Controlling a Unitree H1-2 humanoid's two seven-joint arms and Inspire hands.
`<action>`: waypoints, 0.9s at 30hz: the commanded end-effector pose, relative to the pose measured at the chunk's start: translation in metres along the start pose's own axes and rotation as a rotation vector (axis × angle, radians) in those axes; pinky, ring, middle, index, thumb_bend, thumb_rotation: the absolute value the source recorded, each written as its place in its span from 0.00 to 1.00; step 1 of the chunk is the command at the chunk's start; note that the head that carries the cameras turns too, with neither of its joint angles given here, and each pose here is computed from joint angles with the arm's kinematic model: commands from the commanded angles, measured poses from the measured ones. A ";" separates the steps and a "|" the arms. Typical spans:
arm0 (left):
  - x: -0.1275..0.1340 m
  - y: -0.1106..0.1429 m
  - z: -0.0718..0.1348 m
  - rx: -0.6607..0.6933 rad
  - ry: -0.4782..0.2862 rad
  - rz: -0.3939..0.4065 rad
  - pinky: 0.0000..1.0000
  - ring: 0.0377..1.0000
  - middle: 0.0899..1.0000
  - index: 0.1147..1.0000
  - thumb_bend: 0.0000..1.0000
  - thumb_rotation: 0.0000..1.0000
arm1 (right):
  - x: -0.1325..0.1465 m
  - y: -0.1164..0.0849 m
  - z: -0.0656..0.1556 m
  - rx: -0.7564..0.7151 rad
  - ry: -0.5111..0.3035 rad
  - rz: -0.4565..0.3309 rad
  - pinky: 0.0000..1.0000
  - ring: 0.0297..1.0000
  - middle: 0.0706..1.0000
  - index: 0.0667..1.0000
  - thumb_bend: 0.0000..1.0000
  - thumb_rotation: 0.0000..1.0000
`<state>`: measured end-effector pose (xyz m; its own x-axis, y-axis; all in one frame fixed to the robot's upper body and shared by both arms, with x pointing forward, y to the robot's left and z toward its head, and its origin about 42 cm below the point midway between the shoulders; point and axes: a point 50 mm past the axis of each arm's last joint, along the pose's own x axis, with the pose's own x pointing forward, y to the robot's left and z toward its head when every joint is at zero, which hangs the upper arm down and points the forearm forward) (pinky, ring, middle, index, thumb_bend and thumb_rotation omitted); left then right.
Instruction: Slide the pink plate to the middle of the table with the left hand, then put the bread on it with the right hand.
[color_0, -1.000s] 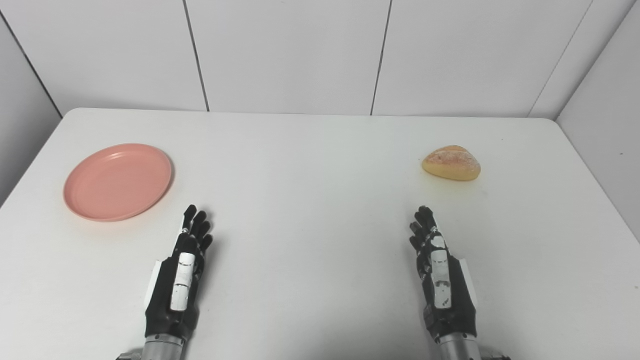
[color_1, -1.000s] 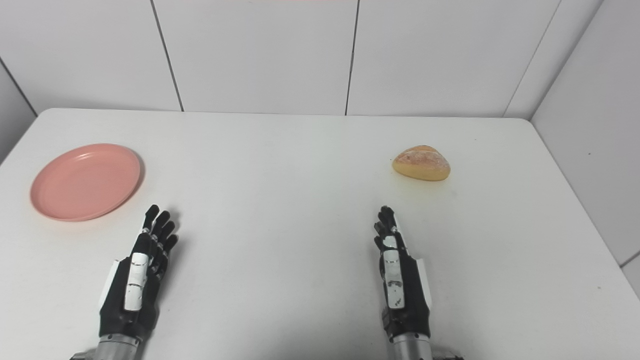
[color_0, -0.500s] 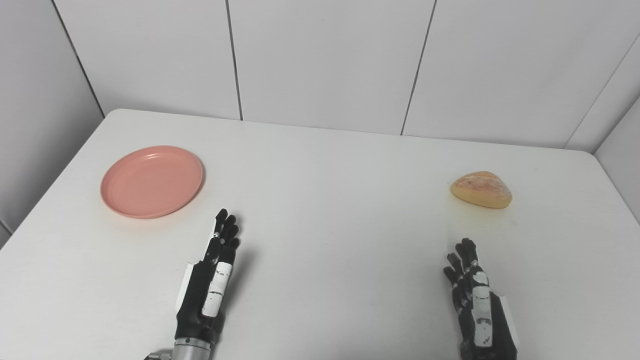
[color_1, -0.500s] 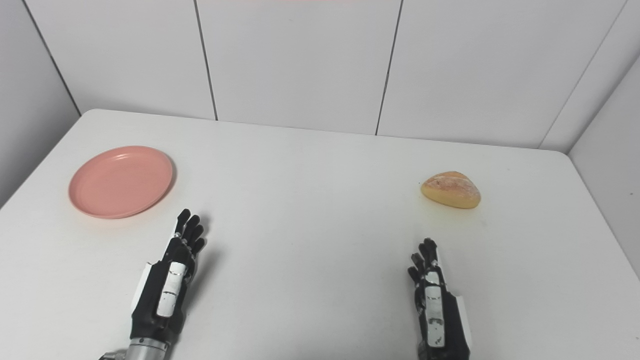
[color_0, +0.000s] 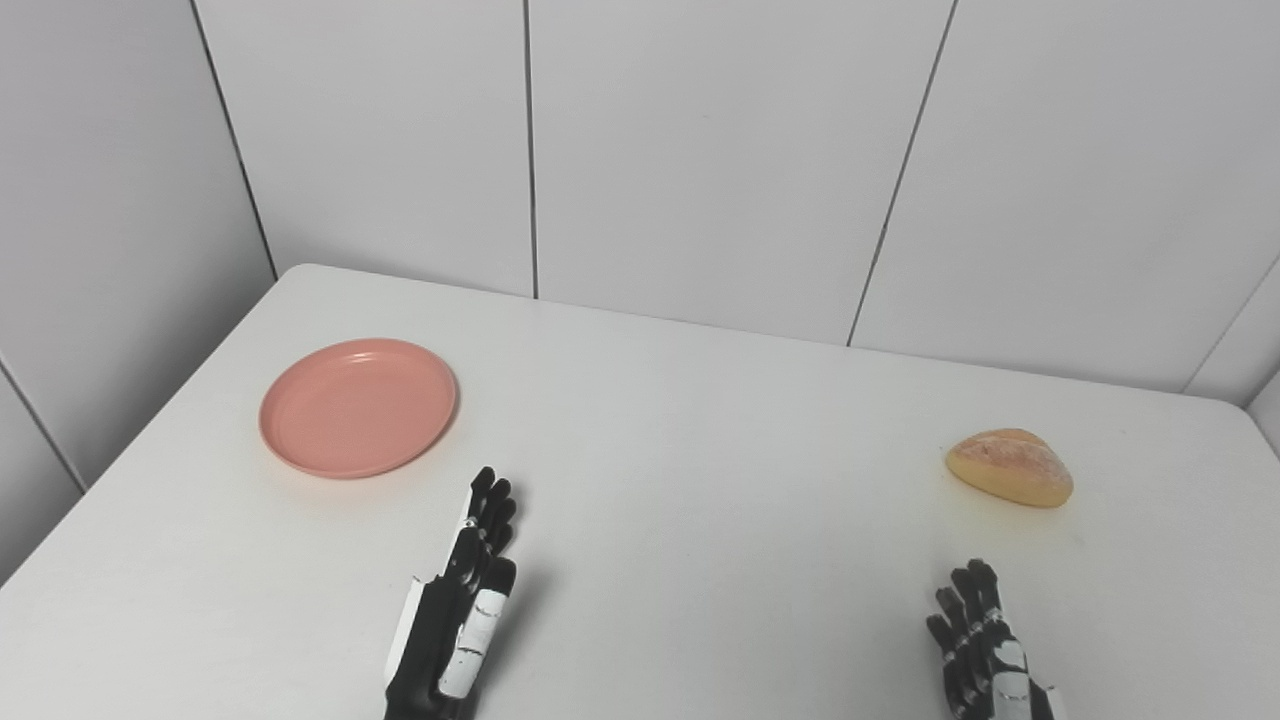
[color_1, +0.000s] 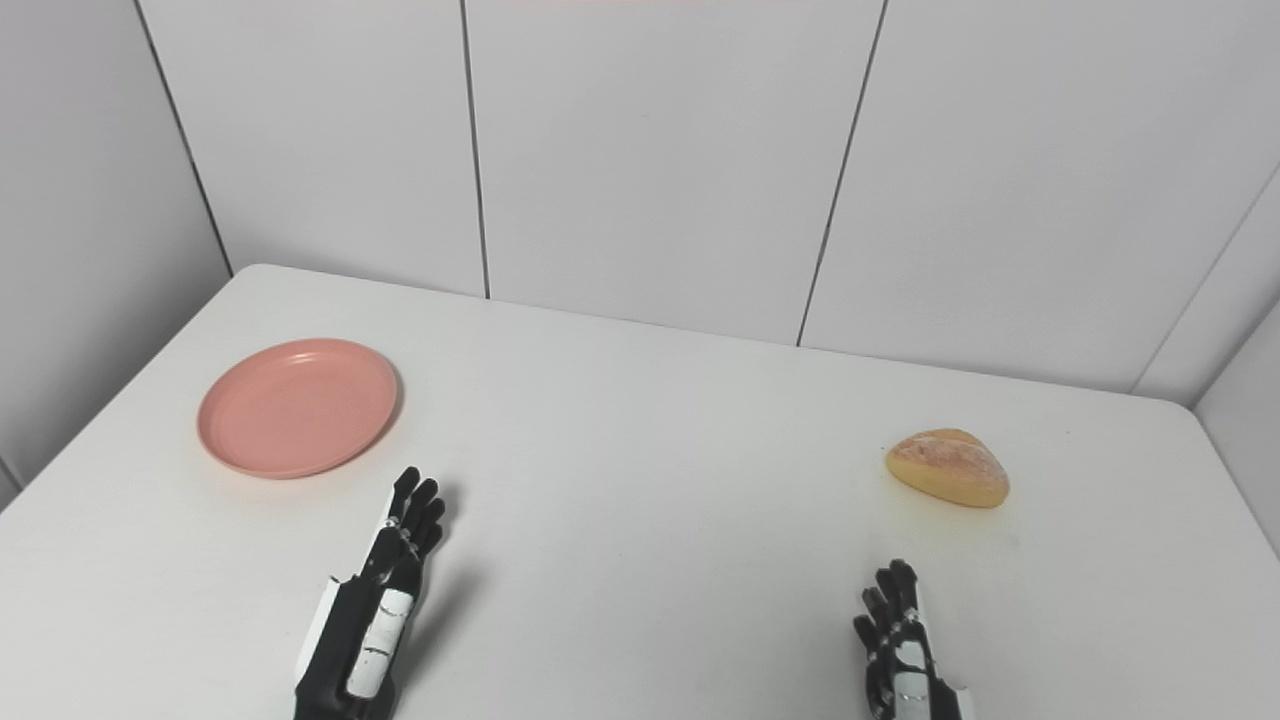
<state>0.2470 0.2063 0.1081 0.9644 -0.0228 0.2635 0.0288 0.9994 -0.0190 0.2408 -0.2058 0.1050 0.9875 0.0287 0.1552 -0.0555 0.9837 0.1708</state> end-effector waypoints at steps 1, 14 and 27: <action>-0.001 -0.021 -0.016 -0.043 0.059 -0.016 1.00 0.99 1.00 1.00 0.75 0.87 | -0.001 -0.004 -0.004 0.005 0.001 -0.004 1.00 1.00 1.00 1.00 0.77 1.00; 0.001 -0.022 -0.023 -0.038 0.053 -0.009 1.00 0.97 0.99 1.00 0.77 0.86 | 0.002 -0.005 -0.009 0.001 0.006 -0.003 1.00 1.00 1.00 1.00 0.79 1.00; 0.009 -0.017 0.005 -0.096 0.064 -0.013 1.00 0.97 1.00 1.00 0.87 0.87 | -0.005 -0.002 -0.001 0.009 0.015 -0.011 1.00 1.00 1.00 1.00 0.78 1.00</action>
<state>0.2492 0.2045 0.1114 0.9758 -0.0145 0.2183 0.0290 0.9976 -0.0635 0.2399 -0.2066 0.1042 0.9867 0.0210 0.1612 -0.0508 0.9818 0.1831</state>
